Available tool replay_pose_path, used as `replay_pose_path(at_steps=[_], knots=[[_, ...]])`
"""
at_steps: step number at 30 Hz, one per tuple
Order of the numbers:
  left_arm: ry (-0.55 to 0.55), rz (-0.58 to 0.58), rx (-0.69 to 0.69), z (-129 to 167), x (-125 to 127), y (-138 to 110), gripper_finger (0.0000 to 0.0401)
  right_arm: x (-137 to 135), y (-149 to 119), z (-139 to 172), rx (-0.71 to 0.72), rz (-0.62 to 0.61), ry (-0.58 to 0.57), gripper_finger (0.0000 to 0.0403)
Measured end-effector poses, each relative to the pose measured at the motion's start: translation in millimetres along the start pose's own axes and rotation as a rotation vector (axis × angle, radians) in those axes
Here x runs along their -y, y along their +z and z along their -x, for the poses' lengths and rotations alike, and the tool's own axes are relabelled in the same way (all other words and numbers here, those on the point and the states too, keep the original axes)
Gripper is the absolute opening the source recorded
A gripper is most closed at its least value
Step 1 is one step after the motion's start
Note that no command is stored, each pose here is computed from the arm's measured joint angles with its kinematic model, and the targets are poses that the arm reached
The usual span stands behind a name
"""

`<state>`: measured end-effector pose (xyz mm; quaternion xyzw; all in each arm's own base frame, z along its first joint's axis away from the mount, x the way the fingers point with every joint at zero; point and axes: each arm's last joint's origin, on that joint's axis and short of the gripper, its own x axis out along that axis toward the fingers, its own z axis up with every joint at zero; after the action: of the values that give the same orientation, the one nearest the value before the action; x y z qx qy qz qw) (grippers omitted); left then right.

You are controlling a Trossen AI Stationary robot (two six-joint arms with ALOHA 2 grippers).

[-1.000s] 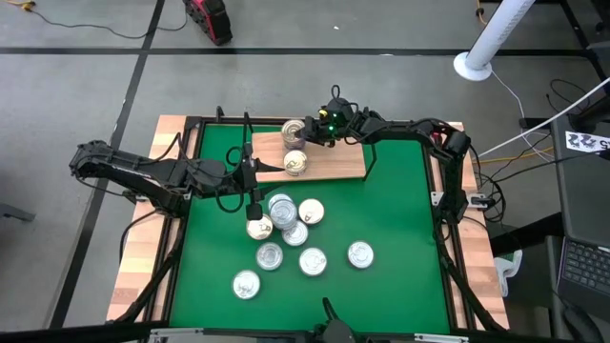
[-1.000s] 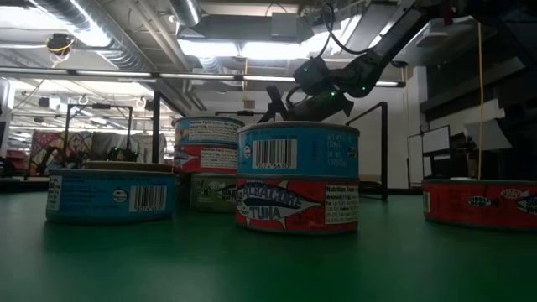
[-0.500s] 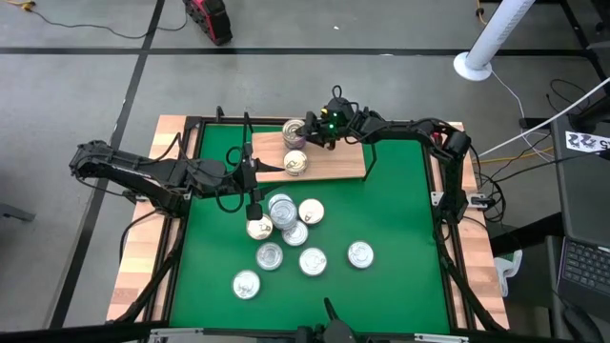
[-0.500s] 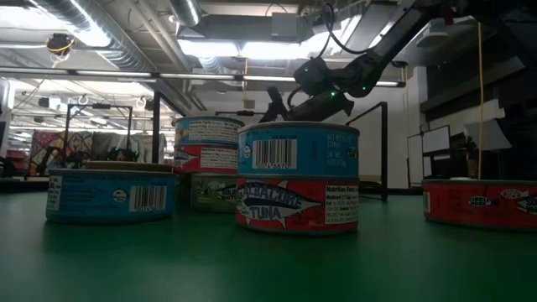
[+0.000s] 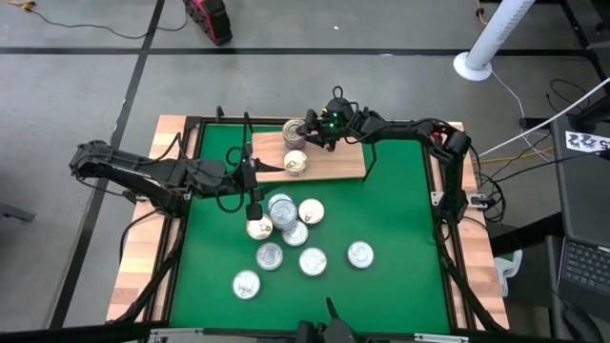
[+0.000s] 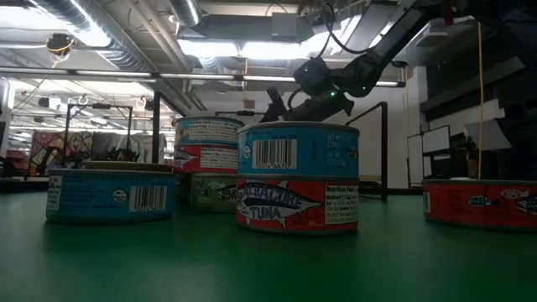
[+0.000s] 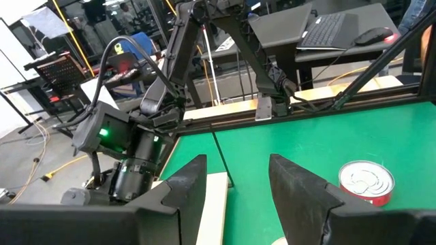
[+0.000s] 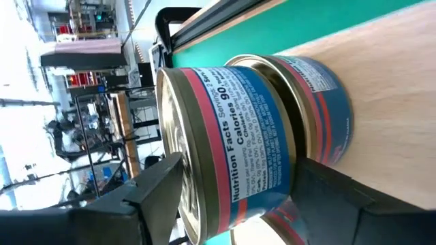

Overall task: Stack canned seafood by type on shelf
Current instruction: Stack the blue-pink tuna can on top of the blue-pink tuna can on the shelf

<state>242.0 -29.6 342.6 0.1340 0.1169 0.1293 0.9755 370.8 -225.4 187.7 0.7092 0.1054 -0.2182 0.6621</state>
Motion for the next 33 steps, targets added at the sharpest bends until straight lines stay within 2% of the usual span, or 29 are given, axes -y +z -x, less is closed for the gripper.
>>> replay_pose_path(at_steps=[12, 26, 33], knots=[[0.000, 0.000, 0.000, 0.0, 0.0, 0.0, 0.0155, 0.9, 0.1, 0.1, 0.010, -0.064, -0.014, 0.0255], [-0.001, -0.001, 0.000, 0.0, 0.1, 0.0, 0.0155, -0.5, -0.2, 0.2, -0.004, -0.042, -0.018, 0.0255], [0.000, -0.003, 0.000, 0.0, 0.1, 0.0, 0.0155, -17.0, 2.7, 2.9, 0.033, 0.007, -0.114, 0.0255]])
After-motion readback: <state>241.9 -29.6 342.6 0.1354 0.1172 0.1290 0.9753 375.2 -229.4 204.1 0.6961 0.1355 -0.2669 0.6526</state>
